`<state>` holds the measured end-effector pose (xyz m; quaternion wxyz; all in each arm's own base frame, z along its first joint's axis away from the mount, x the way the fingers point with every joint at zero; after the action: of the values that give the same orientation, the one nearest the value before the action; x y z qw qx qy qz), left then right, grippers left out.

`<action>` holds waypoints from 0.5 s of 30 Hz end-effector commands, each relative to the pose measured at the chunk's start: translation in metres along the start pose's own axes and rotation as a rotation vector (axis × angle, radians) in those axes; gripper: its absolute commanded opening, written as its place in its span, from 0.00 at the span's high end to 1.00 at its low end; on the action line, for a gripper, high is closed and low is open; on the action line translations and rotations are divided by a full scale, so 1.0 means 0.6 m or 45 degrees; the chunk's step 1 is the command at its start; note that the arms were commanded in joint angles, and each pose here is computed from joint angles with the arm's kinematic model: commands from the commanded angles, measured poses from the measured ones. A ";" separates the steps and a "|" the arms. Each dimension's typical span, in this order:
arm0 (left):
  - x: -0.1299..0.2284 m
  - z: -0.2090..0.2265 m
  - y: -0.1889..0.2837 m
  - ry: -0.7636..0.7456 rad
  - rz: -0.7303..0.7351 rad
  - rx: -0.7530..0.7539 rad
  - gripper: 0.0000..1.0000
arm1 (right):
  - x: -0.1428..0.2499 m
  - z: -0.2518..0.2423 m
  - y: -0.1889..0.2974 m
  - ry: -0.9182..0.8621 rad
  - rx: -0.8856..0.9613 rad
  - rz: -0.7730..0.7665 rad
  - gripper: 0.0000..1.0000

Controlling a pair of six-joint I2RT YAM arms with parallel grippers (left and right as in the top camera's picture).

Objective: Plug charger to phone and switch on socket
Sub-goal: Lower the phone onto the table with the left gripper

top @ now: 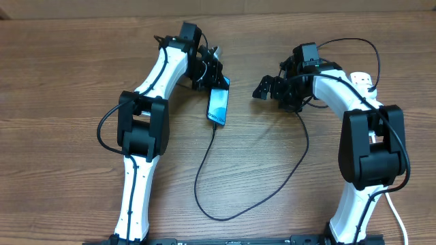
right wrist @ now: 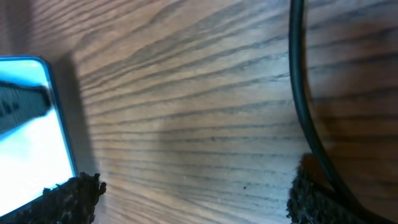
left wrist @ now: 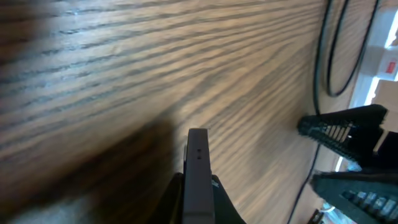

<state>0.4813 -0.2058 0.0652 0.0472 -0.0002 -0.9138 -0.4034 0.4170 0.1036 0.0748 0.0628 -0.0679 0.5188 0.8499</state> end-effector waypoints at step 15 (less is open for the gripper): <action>-0.027 0.001 -0.012 0.183 -0.147 -0.053 0.95 | 0.014 -0.016 -0.011 -0.012 0.056 0.022 0.00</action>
<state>0.4965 -0.2036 0.0567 0.0697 0.0608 -0.9035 -0.4186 0.4171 0.1035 0.0746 0.0638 -0.0701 0.5196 0.8492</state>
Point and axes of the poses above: each gripper's point midway between its finger pads, its own y axis back along the fingers, its own z axis along the line the jaws close on, x = y × z, the point moved 6 cm from there along y, back along the fingers, and after that the axes turned 10 degrees about y, right-handed, at the moved point
